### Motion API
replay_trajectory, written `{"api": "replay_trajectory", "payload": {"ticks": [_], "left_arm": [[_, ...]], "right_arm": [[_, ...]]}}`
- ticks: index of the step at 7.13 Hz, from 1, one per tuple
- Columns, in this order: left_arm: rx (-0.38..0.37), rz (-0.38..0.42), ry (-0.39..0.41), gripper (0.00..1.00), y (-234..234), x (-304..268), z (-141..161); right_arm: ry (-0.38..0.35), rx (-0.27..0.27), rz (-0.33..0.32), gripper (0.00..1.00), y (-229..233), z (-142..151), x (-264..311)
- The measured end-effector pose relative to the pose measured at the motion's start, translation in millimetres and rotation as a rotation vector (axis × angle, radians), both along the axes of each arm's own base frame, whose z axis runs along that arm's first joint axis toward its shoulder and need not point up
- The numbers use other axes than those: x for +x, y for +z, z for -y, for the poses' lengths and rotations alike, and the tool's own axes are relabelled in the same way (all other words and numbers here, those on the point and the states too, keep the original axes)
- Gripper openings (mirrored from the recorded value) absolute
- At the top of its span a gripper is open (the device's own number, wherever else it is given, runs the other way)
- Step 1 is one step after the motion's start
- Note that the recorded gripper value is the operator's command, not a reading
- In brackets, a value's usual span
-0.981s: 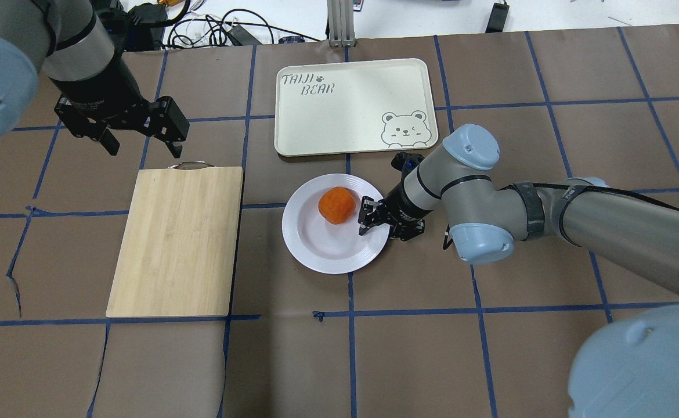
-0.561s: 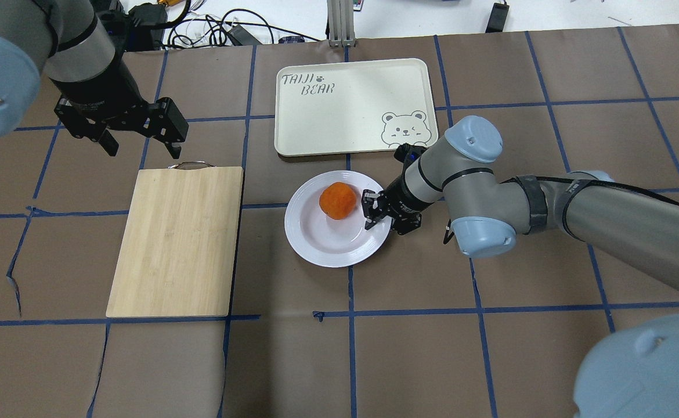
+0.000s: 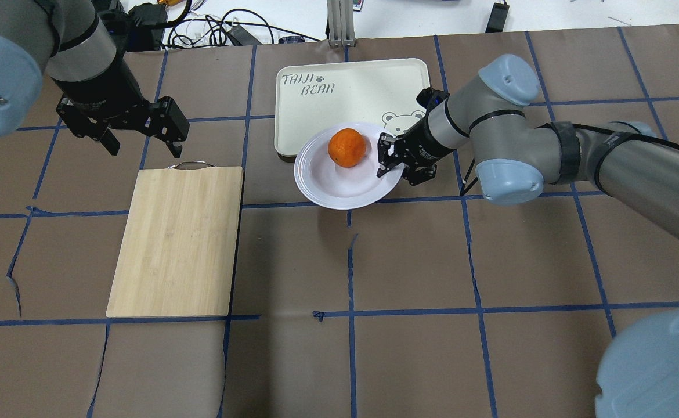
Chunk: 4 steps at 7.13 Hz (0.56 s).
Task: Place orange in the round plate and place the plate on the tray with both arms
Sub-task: 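Slide the plate with the orange onto the bear tray with the right gripper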
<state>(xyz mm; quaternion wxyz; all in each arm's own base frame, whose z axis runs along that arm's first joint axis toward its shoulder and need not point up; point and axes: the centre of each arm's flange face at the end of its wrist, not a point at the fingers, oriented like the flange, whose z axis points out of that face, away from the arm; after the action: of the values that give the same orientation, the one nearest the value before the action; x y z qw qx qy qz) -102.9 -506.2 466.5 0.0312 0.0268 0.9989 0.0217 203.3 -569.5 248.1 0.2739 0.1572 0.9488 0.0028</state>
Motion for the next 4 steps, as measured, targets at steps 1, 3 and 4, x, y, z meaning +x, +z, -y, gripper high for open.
{"api": "replay_trajectory", "payload": {"ticks": [1,3,4], "left_arm": [[0.0,0.0,0.001,1.0,0,0,0],[0.0,0.001,0.002,1.0,0,0,0],[0.001,0.002,0.003,1.0,-1,0,0]], "right_arm": [[-0.008,-0.038,0.009,0.0,11,23,-8],[-0.014,-0.085,0.012,0.0,-2,100,-12],[-0.013,-0.095,0.009,0.0,-16,128,-12]]}}
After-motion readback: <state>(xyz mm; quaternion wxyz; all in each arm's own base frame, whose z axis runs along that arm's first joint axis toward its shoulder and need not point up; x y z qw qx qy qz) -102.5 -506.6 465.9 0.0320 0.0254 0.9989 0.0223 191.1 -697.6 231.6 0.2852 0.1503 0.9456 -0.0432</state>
